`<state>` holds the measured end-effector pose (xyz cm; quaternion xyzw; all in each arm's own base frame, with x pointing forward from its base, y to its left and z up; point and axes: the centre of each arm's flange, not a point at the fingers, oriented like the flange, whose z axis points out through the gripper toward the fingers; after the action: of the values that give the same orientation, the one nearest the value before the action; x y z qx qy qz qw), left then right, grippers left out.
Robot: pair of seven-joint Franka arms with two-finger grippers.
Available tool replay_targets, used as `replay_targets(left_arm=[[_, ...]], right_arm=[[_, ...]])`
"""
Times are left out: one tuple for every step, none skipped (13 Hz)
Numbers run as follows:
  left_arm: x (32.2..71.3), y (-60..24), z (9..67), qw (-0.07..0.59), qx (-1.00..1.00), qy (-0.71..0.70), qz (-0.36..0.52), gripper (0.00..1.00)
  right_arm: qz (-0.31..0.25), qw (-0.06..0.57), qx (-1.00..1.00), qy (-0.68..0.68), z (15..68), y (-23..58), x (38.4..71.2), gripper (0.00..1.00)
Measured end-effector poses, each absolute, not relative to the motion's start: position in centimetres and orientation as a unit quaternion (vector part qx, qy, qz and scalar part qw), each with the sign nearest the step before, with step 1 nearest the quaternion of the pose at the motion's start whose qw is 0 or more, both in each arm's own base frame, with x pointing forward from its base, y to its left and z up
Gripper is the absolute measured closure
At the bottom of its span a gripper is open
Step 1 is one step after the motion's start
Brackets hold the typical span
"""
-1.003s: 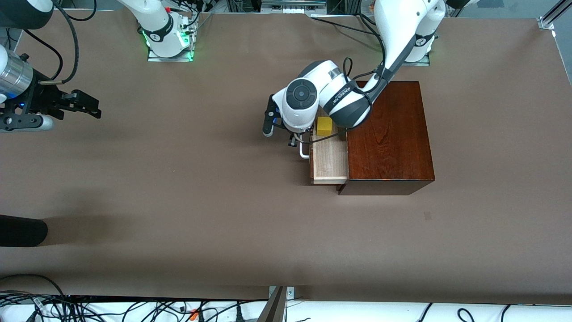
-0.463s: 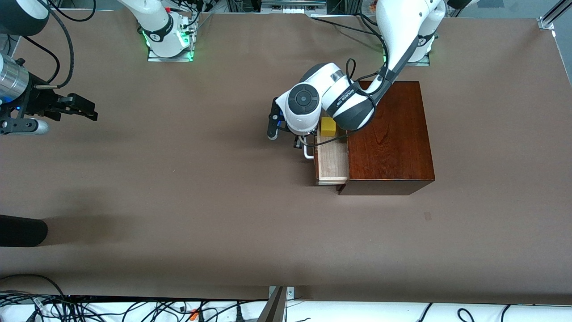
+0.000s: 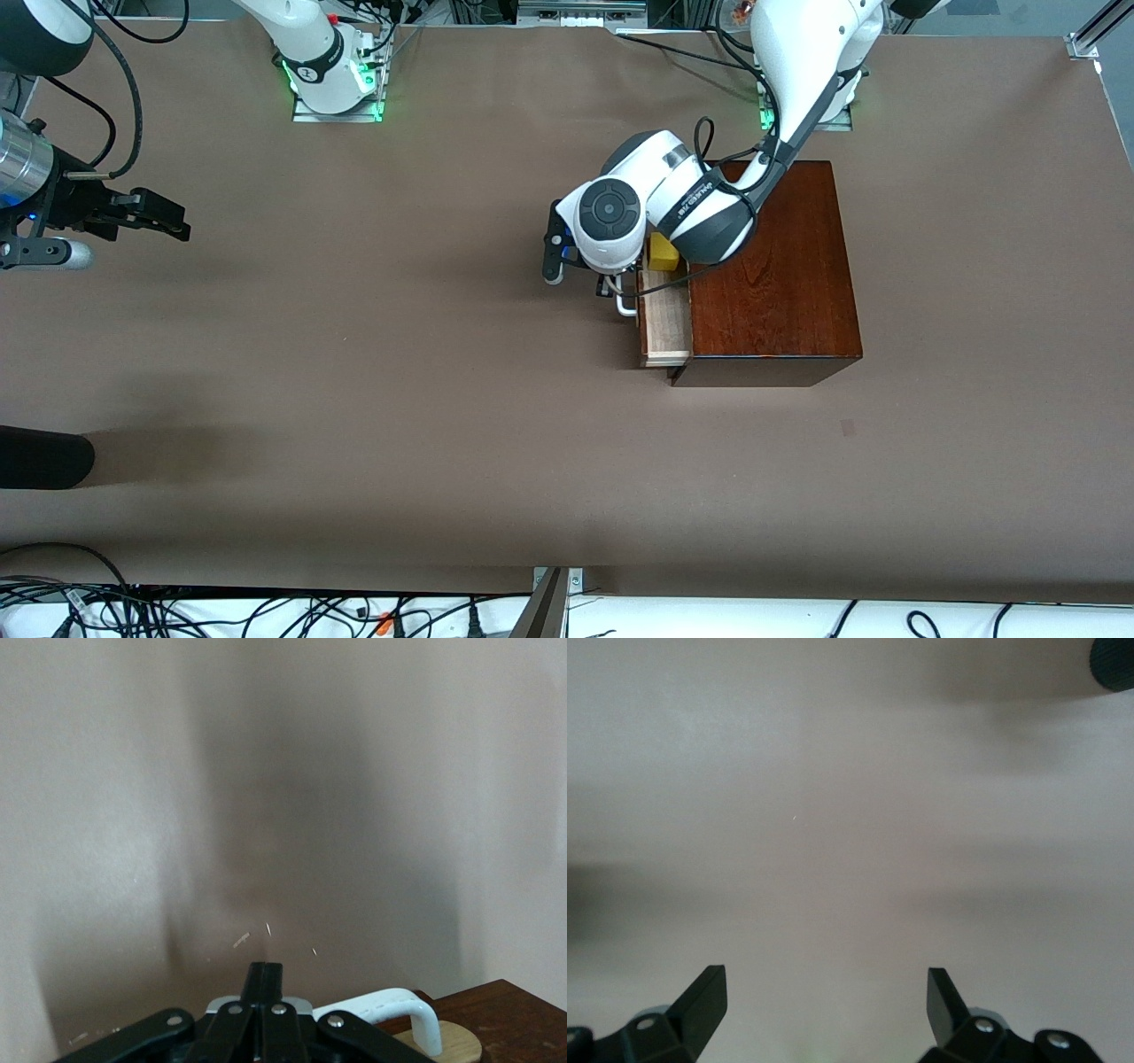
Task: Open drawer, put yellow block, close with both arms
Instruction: 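Push the drawer shut into the box with the left gripper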
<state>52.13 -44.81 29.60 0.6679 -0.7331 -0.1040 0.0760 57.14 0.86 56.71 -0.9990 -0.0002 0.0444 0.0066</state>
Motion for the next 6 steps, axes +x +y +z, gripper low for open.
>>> replay_targets(left_arm=[[52.3,-44.4,29.6,0.079,0.671,-0.729,-0.109,0.99],[52.6,-43.8,29.5,0.082,0.674,-0.725,-0.115,0.99],[52.9,-43.1,29.4,0.084,0.677,-0.721,-0.122,0.99],[53.6,-42.1,29.3,0.084,0.683,-0.715,-0.127,0.99],[54.4,-40.8,29.2,0.084,0.690,-0.707,-0.133,0.99],[55.1,-39.6,29.1,0.085,0.695,-0.700,-0.137,0.99]], right_arm=[[0.044,0.007,-0.999,0.000,56.7,0.9,57.1,0.00],[0.044,0.007,-0.999,0.000,56.7,0.9,57.1,0.00],[0.044,0.007,-0.999,0.000,56.7,0.9,57.1,0.00],[0.045,0.007,-0.999,0.000,56.7,0.9,57.1,0.00],[0.045,0.007,-0.999,0.000,56.7,0.9,57.1,0.00],[0.045,0.007,-0.999,0.000,56.7,0.9,57.2,0.00]])
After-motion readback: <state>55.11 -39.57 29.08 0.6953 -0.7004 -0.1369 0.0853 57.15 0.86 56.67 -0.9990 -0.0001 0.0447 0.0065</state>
